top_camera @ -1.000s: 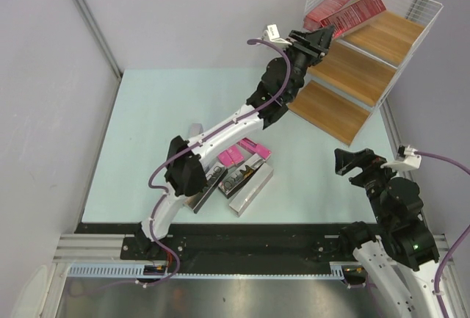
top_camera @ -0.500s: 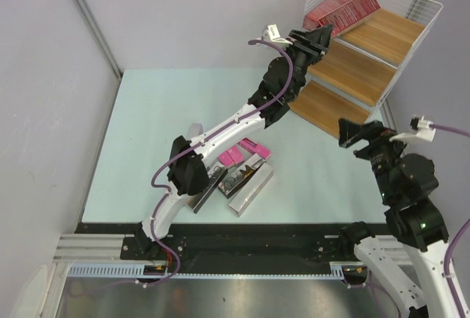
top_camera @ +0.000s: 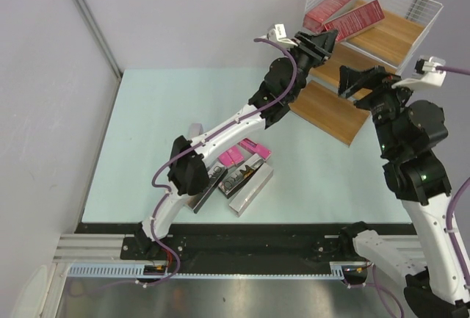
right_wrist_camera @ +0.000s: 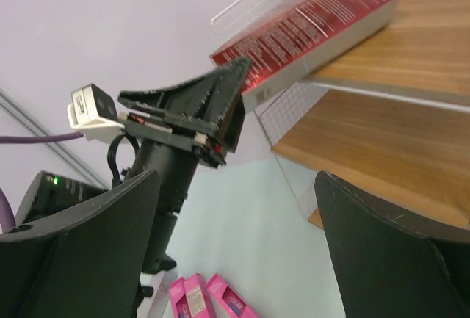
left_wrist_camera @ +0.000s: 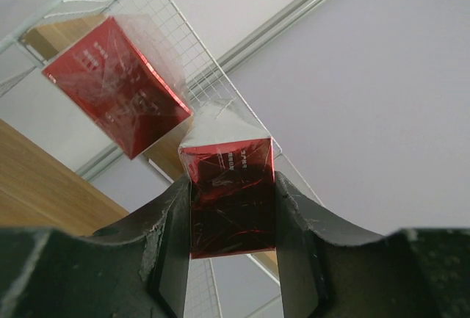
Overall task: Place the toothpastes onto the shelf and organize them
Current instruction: Place the toothpaste on the shelf.
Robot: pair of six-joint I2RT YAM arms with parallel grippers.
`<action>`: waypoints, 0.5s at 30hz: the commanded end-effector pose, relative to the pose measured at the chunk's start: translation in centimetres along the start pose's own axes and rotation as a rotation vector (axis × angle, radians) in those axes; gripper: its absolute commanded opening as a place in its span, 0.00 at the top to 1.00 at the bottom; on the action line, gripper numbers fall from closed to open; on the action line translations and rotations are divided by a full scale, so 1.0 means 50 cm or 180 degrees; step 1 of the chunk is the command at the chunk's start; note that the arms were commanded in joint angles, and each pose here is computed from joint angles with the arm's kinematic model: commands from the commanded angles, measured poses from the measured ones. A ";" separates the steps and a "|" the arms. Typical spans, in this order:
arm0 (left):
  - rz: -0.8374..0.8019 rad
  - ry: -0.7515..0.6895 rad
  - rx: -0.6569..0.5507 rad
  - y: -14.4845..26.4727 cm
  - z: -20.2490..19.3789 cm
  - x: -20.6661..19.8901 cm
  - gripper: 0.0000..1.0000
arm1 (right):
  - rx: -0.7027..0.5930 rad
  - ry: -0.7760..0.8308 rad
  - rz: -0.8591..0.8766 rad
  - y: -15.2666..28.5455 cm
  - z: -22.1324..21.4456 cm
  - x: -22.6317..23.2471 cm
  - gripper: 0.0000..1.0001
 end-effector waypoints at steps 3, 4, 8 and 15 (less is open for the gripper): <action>-0.0193 -0.0052 0.0035 0.005 -0.004 -0.018 1.00 | -0.0161 0.0137 -0.0123 -0.046 0.055 0.003 0.10; -0.0185 -0.0063 0.0047 0.005 -0.007 -0.015 1.00 | -0.0140 0.0123 -0.0133 -0.054 0.056 0.000 0.10; -0.0154 -0.0073 0.0065 0.005 -0.013 -0.006 1.00 | 0.0003 -0.0036 -0.0127 -0.096 0.051 -0.020 0.12; -0.0163 -0.0101 0.0083 0.005 -0.012 -0.006 0.83 | 0.0199 -0.0306 -0.0161 -0.170 0.038 -0.086 0.18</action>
Point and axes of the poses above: each gripper's point midway between its finger pads, its own y axis back along the fingers, its own x axis along the line the jaws close on, z = x × y, the point moved 8 cm from there along y, back along the fingers, and after that the axes turned 3 degrees about y, right-handed, at the moved point
